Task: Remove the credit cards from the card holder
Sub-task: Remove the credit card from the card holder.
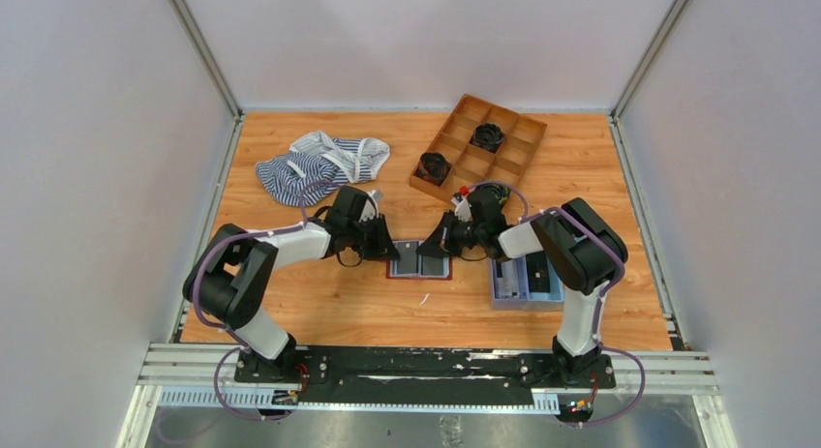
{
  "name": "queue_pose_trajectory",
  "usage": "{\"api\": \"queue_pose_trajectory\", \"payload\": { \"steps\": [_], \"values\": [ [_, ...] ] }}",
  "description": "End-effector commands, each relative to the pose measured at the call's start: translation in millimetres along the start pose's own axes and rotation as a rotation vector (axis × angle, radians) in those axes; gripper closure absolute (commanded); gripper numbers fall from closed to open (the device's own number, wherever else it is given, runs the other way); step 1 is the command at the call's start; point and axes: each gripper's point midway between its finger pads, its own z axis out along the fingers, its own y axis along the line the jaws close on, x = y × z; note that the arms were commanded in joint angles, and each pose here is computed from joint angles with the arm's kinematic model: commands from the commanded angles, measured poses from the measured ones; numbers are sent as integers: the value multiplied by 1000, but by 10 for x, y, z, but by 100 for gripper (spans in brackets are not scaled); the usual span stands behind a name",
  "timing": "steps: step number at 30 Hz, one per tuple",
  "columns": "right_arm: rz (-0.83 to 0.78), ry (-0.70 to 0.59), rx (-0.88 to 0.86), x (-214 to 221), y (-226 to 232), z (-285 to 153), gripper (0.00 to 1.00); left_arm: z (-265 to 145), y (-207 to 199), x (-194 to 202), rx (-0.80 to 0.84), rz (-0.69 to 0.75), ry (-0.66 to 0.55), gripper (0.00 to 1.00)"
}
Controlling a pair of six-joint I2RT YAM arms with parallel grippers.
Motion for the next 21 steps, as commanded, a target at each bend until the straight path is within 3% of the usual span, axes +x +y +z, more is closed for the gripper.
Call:
{"api": "queue_pose_trajectory", "payload": {
  "steps": [1,7,8,10,13,15,21],
  "values": [
    [-56,66,23,77,38,95,100,86,27,-19,-5,4,11,81],
    [-98,99,71,56,8,106,100,102,98,8,-32,-8,10,75],
    [-96,104,75,51,2,115,100,103,99,11,-32,-6,11,79],
    [-88,108,75,52,-2,127,100,113,125,16,-42,-11,11,98],
    [-79,94,81,49,-16,120,100,135,170,39,-57,-20,16,100],
    [-69,81,91,60,-40,97,82,153,205,58,-69,-30,21,100],
    [-33,46,113,101,-133,52,79,176,316,92,-122,-32,41,100]
  ]
}}
